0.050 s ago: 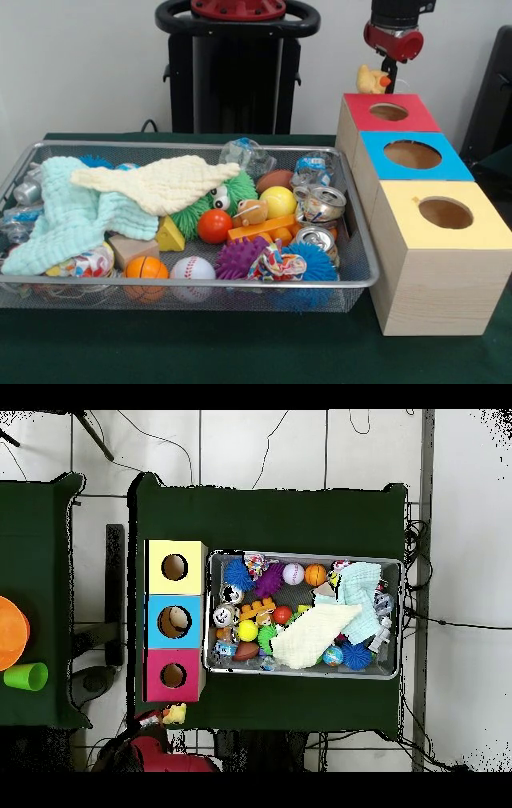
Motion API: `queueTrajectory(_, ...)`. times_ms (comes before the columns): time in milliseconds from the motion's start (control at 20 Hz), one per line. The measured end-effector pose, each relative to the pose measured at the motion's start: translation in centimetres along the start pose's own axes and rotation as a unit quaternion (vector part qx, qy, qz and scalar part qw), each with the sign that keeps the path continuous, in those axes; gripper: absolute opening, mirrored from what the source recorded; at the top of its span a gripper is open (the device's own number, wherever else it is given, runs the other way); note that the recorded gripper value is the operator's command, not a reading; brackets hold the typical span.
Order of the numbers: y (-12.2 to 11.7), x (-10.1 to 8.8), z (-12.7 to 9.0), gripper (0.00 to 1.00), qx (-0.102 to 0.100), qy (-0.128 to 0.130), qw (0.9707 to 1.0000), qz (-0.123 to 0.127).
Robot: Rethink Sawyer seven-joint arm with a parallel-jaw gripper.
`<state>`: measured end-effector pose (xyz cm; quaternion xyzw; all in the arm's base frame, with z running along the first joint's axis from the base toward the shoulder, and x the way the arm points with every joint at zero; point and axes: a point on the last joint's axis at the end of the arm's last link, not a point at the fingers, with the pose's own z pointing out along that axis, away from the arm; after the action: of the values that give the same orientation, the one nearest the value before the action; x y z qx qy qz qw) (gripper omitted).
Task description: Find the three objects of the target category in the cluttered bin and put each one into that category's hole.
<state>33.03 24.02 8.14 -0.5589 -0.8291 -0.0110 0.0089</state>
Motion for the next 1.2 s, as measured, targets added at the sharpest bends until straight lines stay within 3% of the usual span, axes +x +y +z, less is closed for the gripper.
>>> queueTrajectory(350,0.5,0.1,-0.1,0.0,0.011,0.009,0.9999,0.0)
queueTrajectory(900,1.7,0.2,0.1,0.0,0.009,0.011,0.9999,-0.006)
queueTrajectory(1200,2.0,-0.3,-0.2,0.0,0.03,0.026,0.9992,-0.003)
